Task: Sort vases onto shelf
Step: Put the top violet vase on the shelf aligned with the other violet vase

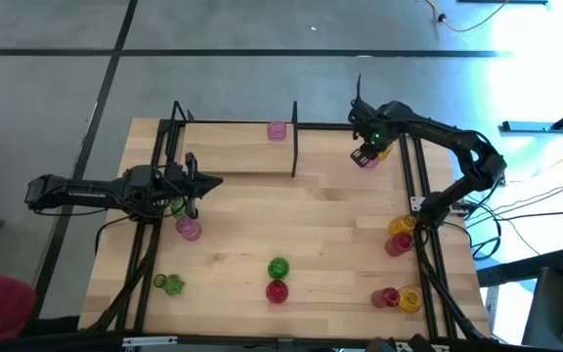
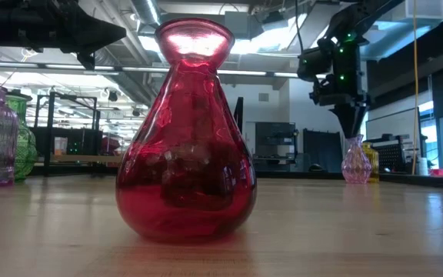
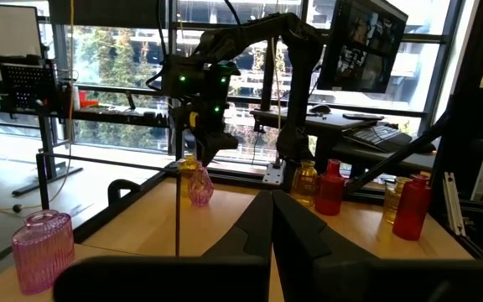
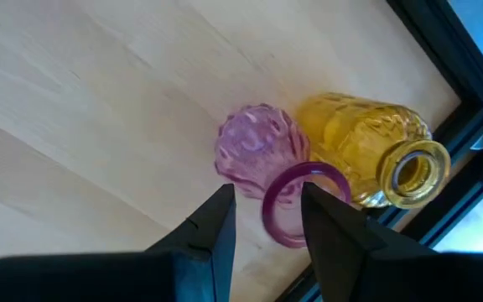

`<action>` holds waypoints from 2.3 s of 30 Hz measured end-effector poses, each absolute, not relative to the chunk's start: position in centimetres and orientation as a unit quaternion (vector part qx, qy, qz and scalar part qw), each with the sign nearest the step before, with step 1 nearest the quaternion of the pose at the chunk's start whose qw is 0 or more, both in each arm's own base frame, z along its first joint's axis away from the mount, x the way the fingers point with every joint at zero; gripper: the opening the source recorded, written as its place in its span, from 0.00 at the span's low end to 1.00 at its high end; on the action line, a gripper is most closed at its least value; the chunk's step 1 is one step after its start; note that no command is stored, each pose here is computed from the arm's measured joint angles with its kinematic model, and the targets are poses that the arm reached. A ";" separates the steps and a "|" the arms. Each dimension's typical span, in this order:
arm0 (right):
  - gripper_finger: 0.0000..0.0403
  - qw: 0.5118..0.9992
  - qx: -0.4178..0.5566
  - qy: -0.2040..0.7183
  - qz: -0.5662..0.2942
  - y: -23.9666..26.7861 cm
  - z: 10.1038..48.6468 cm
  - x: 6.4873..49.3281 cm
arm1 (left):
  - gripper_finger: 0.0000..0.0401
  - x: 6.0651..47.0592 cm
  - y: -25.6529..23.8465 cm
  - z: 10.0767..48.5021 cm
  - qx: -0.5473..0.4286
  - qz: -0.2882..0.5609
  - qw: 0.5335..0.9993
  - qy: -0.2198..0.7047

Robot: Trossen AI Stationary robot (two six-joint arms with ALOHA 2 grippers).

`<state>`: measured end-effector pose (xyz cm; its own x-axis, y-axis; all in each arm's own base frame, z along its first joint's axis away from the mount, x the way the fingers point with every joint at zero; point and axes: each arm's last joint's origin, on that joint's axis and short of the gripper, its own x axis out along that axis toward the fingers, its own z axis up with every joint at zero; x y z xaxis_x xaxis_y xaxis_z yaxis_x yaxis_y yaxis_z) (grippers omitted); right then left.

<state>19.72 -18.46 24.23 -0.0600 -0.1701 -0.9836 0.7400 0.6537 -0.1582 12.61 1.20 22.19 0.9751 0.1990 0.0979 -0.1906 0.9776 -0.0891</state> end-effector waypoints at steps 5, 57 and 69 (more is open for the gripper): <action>0.30 0.648 0.222 0.640 -0.348 -18.5 24.2 19.7 | 0.00 12.6 1.2 22.2 -0.040 0.098 0.993 -0.053; 0.01 0.771 -0.029 0.633 -0.059 -3.1 27.8 29.7 | 0.00 12.6 1.2 22.2 -0.039 0.098 0.993 -0.054; 0.01 0.834 -0.113 0.539 0.042 2.8 28.6 31.7 | 0.00 12.6 1.2 22.2 -0.039 0.098 0.993 -0.054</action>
<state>31.70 2.84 28.55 0.4159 -0.0513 -0.9080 -0.1924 0.9709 -0.1430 12.61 1.20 22.20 0.9751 0.1987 0.0987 -0.1903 0.9777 -0.0888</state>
